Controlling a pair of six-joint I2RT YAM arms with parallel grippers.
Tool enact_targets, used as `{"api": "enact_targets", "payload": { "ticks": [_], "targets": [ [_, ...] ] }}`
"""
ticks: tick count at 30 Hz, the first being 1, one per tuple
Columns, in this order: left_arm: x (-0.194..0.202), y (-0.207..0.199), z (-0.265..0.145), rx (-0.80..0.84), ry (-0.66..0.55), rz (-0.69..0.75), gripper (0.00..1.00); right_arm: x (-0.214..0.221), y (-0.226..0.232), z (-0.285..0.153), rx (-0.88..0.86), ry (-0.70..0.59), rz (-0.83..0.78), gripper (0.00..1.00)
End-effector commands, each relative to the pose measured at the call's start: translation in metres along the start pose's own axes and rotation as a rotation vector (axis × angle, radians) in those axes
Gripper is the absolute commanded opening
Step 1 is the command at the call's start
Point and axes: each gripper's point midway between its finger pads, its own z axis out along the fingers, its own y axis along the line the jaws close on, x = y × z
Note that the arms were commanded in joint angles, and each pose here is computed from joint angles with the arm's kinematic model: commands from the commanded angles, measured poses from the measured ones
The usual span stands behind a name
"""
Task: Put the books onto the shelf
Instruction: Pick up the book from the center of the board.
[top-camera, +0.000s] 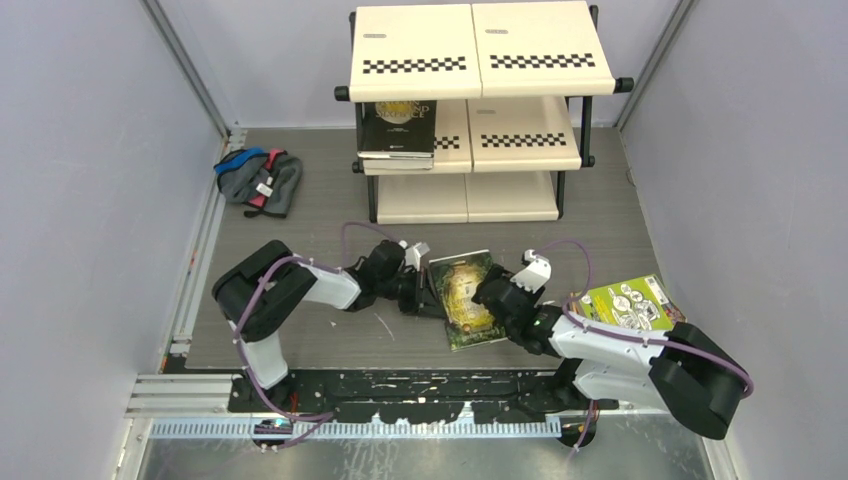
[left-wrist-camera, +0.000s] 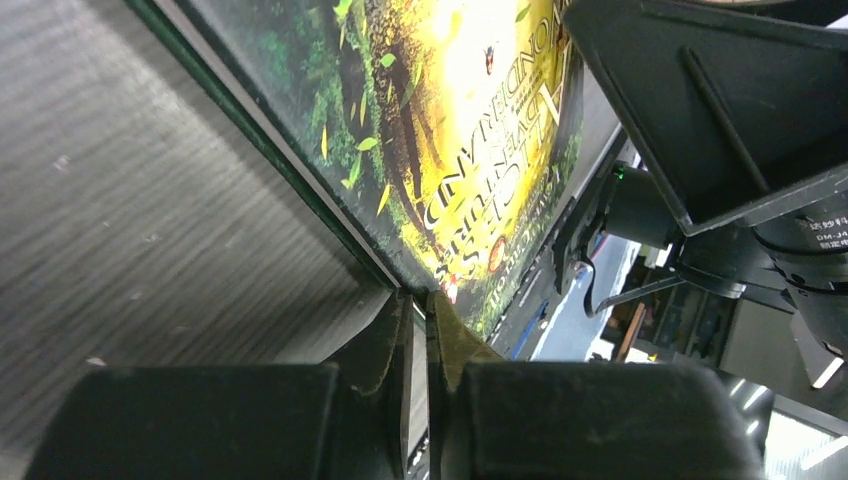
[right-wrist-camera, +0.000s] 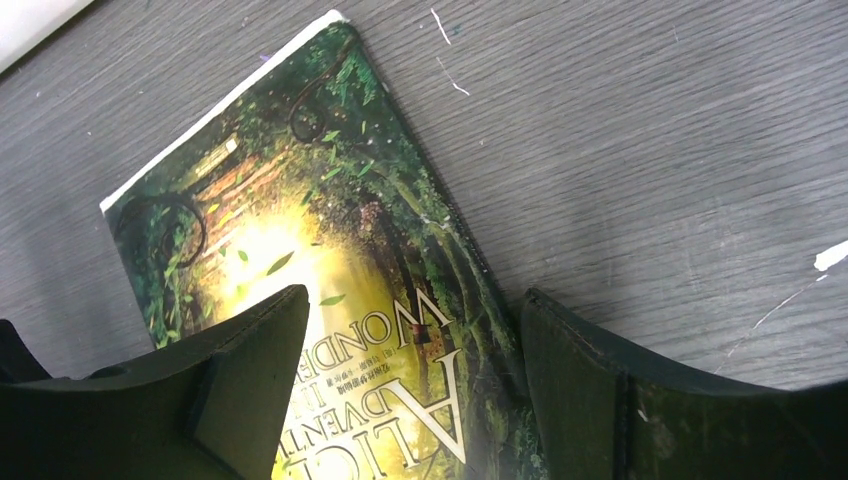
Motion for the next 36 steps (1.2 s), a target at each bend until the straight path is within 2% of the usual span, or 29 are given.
{"api": "enact_targets", "payload": {
  "ticks": [1, 11, 22, 30, 36],
  "targets": [
    [-0.017, -0.091, -0.011, 0.292, -0.068, 0.153, 0.07, 0.032, 0.056, -0.017, -0.224, 0.204, 0.135, 0.81],
    [-0.049, -0.118, -0.039, 0.269, -0.230, 0.212, 0.08, 0.040, 0.057, -0.017, -0.235, 0.236, 0.121, 0.82],
    [-0.043, -0.102, -0.032, 0.239, -0.212, 0.170, 0.16, 0.041, 0.067, -0.019, -0.273, 0.254, 0.115, 0.82],
    [-0.051, -0.097, -0.034, 0.214, -0.272, 0.139, 0.23, 0.042, 0.072, -0.021, -0.294, 0.264, 0.113, 0.82],
    [-0.058, -0.095, -0.031, 0.213, -0.321, 0.108, 0.24, 0.042, 0.074, -0.022, -0.302, 0.268, 0.115, 0.82]
  ]
}}
